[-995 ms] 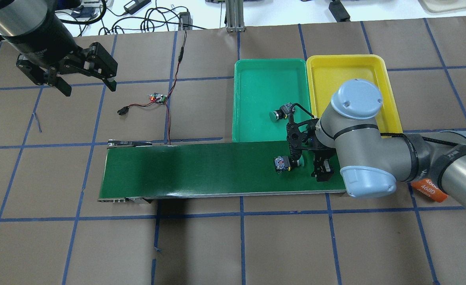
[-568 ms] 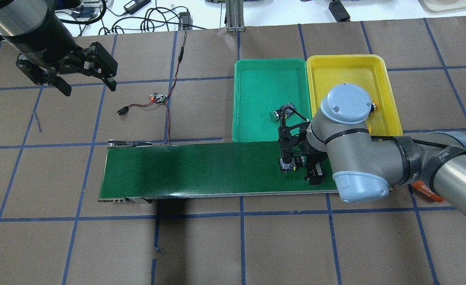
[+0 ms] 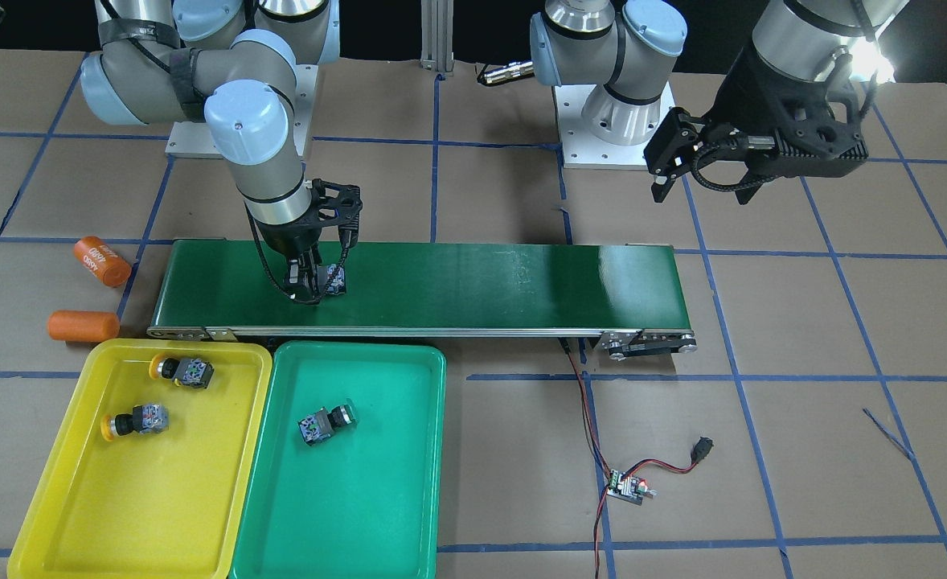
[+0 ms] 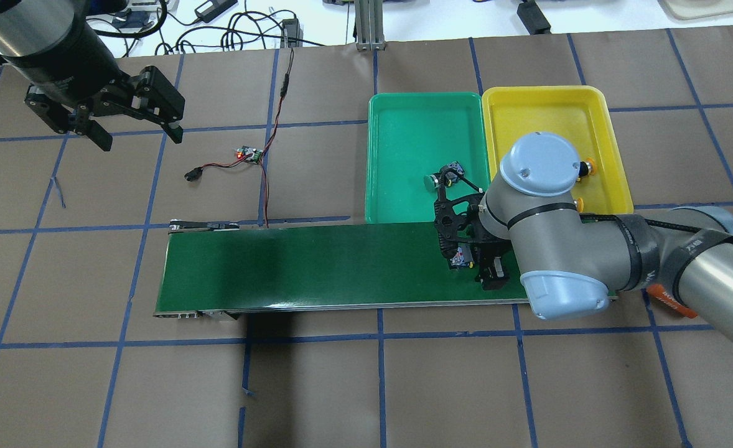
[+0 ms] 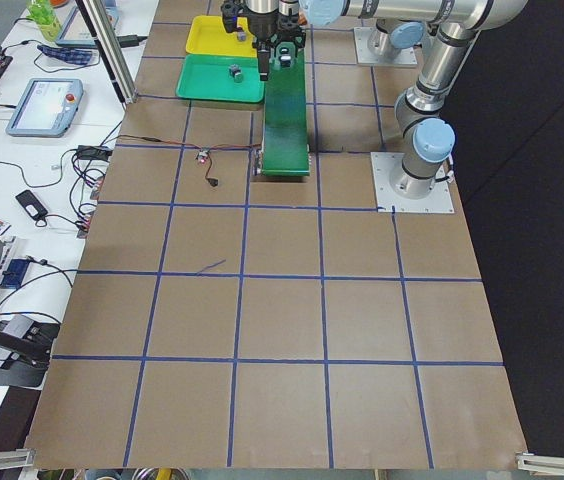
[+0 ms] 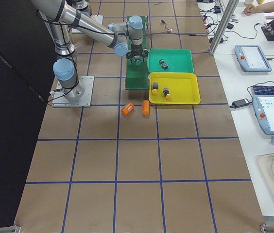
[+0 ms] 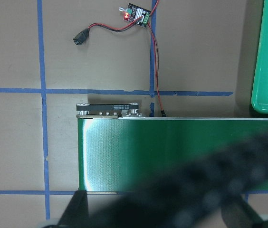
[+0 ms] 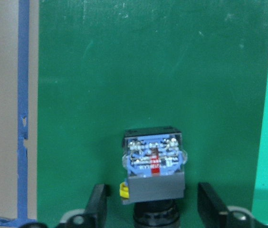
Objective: Sort buttons by color to trays
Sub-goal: 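Place green-capped switch in green tray with right gripper, release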
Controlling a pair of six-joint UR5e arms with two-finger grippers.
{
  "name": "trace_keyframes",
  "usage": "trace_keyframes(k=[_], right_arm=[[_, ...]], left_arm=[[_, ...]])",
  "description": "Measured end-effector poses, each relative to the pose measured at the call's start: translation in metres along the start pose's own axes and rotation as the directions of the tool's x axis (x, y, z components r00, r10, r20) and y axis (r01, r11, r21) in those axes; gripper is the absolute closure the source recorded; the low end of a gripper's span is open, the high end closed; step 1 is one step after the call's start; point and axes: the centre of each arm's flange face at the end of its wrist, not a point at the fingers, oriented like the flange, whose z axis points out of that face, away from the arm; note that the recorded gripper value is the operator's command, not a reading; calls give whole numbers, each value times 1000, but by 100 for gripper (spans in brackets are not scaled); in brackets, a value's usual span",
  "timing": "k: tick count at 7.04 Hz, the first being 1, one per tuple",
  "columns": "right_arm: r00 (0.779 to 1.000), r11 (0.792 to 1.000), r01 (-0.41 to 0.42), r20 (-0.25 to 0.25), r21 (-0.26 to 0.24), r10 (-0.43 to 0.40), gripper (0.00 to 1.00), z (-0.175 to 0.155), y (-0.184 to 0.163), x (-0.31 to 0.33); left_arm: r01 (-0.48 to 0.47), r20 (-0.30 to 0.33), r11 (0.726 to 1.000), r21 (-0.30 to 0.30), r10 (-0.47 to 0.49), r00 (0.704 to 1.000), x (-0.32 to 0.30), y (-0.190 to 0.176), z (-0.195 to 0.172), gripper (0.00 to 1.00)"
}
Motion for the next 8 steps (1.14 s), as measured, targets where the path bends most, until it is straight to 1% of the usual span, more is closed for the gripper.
trace_keyframes(k=[2, 3, 4, 5, 6, 7, 8], right_arm=[[1000, 1000, -1, -19, -17, 1, 89, -3, 2, 3], [999, 1000, 0, -38, -16, -1, 89, -9, 1, 9], [998, 1000, 4, -68, -14, -5, 87, -19, 0, 28], [995, 1000, 5, -98, -13, -6, 82, -28, -2, 61], [994, 1000, 3, -113, -15, -5, 69, -33, -4, 101], [995, 1000, -1, -103, -15, -1, 58, -35, -5, 137], [997, 1000, -6, -83, -13, 5, 19, -37, -4, 158]], left_arm=[[0, 0, 1000, 0, 0, 1000, 0, 0, 0, 0], [0, 0, 1000, 0, 0, 1000, 0, 0, 0, 0], [0, 0, 1000, 0, 0, 1000, 0, 0, 0, 0], [0, 0, 1000, 0, 0, 1000, 0, 0, 0, 0], [0, 0, 1000, 0, 0, 1000, 0, 0, 0, 0], [1, 0, 1000, 1, -1, 1000, 0, 0, 0, 0], [1, 0, 1000, 2, -1, 1000, -1, 0, 0, 0]])
